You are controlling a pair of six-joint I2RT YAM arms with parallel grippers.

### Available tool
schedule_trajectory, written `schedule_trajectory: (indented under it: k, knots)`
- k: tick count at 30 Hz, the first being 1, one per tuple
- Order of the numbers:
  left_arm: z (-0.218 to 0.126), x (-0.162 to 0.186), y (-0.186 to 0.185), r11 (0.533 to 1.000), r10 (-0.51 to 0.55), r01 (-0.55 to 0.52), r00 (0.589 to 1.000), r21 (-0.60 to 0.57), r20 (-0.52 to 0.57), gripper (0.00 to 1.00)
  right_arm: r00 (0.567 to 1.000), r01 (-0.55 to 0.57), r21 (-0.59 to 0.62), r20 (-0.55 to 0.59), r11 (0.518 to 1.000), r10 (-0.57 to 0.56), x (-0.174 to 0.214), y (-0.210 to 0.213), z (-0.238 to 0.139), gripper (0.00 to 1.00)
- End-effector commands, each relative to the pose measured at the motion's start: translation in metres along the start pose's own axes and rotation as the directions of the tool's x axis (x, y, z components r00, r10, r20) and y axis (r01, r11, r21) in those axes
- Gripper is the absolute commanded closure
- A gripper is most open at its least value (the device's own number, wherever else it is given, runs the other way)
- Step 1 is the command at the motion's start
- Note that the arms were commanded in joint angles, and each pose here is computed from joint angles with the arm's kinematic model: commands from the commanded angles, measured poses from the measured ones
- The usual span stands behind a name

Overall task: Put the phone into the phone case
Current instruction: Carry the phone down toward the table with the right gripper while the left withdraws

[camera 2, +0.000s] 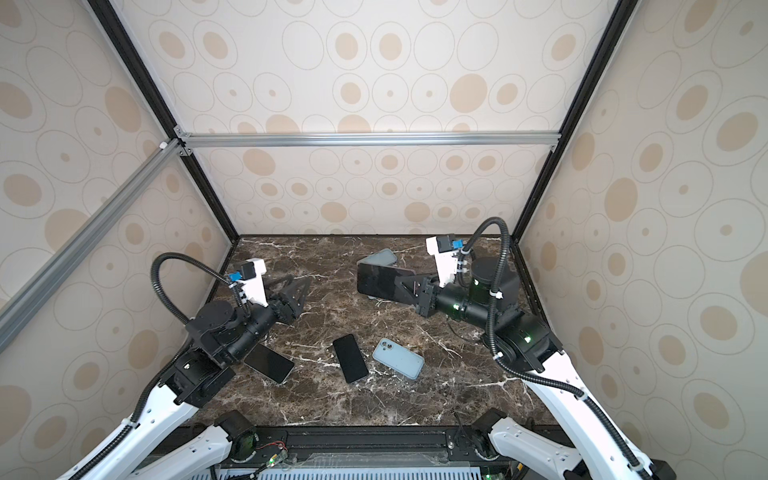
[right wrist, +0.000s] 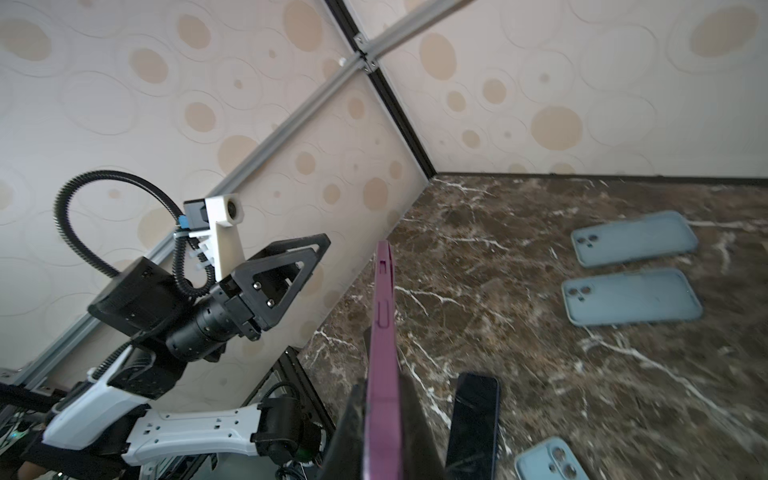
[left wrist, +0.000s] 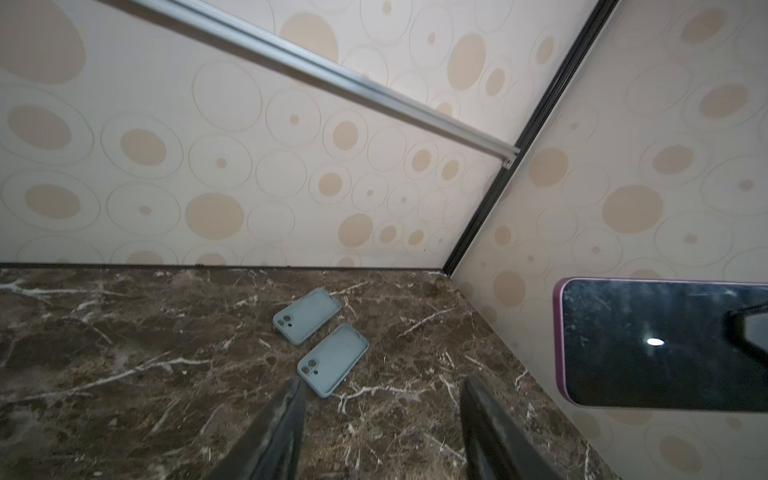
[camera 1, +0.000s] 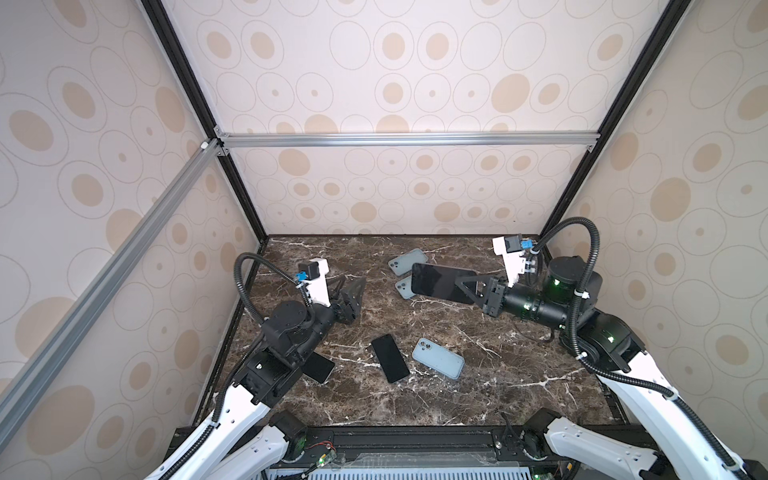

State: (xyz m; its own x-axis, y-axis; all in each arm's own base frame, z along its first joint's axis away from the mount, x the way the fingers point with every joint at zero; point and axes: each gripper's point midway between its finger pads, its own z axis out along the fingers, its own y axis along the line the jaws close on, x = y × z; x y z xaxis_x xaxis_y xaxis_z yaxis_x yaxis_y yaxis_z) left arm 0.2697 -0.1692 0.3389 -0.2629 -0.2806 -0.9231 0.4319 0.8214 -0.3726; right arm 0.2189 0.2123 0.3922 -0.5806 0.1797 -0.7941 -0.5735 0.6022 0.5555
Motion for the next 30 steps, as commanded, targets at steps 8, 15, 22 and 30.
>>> schedule_trajectory:
  k: [8,15,22,30]
  knots:
    - [0.039,0.096,-0.005,0.997,-0.009,0.033,0.939,0.066,-0.344,0.43,0.923,-0.296,0.389,-0.120,0.872,0.366,0.109,-0.086,-0.034,1.00]
    - [0.058,0.130,-0.008,0.994,0.048,-0.001,0.894,0.105,-0.445,0.43,0.851,-0.381,0.479,-0.151,0.790,0.502,0.164,-0.111,-0.039,1.00]
    - [0.082,0.142,-0.006,0.979,0.186,-0.128,0.870,0.156,-0.457,0.43,0.807,-0.411,0.551,-0.150,0.726,0.571,0.194,-0.130,-0.037,1.00]
    - [0.103,0.177,-0.006,0.971,0.196,-0.101,0.859,0.219,-0.473,0.45,0.786,-0.412,0.605,-0.142,0.681,0.602,0.206,-0.136,-0.037,1.00]
